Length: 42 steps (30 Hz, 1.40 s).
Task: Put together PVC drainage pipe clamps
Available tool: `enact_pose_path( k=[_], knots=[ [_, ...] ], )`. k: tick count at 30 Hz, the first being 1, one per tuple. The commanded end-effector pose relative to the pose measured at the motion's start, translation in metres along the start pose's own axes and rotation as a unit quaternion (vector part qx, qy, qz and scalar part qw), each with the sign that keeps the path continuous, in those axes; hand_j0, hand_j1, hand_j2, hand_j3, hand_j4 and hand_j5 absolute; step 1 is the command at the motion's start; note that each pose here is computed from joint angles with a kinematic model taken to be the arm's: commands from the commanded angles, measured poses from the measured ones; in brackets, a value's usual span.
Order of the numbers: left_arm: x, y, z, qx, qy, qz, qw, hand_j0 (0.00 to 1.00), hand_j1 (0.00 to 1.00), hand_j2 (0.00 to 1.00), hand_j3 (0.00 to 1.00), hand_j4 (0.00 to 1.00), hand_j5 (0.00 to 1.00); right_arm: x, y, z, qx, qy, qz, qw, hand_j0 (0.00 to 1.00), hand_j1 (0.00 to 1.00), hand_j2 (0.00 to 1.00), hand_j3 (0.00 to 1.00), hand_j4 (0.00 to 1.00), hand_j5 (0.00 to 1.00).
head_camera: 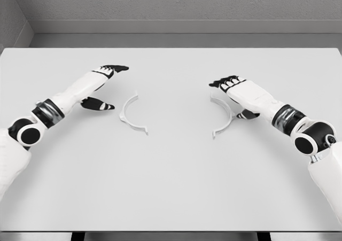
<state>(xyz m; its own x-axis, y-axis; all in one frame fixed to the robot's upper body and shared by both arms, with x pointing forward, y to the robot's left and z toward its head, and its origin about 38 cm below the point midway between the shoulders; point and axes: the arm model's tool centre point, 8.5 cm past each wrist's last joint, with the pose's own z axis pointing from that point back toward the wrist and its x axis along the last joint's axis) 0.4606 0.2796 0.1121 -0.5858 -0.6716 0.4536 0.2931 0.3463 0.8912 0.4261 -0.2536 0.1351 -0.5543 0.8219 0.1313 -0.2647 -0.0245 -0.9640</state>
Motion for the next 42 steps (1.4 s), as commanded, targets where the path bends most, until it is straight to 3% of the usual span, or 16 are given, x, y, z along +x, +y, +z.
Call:
enact_pose_path(
  k=[1, 42],
  knots=[
    [0.003, -0.003, -0.003, 0.002, -0.003, 0.007, 1.0000, 1.00, 1.00, 1.00, 1.00, 1.00, 1.00, -0.002, 0.002, 0.000, 0.003, 0.002, -0.003, 1.0000, 1.00, 1.00, 1.00, 1.00, 1.00, 1.00],
    [0.031, -0.028, -0.029, 0.004, -0.036, 0.029, 0.9989, 1.00, 1.00, 1.00, 1.00, 1.00, 1.00, 0.043, 0.000, -0.035, -0.004, -0.031, -0.012, 0.9994, 1.00, 1.00, 1.00, 1.00, 1.00, 1.00]
  ],
)
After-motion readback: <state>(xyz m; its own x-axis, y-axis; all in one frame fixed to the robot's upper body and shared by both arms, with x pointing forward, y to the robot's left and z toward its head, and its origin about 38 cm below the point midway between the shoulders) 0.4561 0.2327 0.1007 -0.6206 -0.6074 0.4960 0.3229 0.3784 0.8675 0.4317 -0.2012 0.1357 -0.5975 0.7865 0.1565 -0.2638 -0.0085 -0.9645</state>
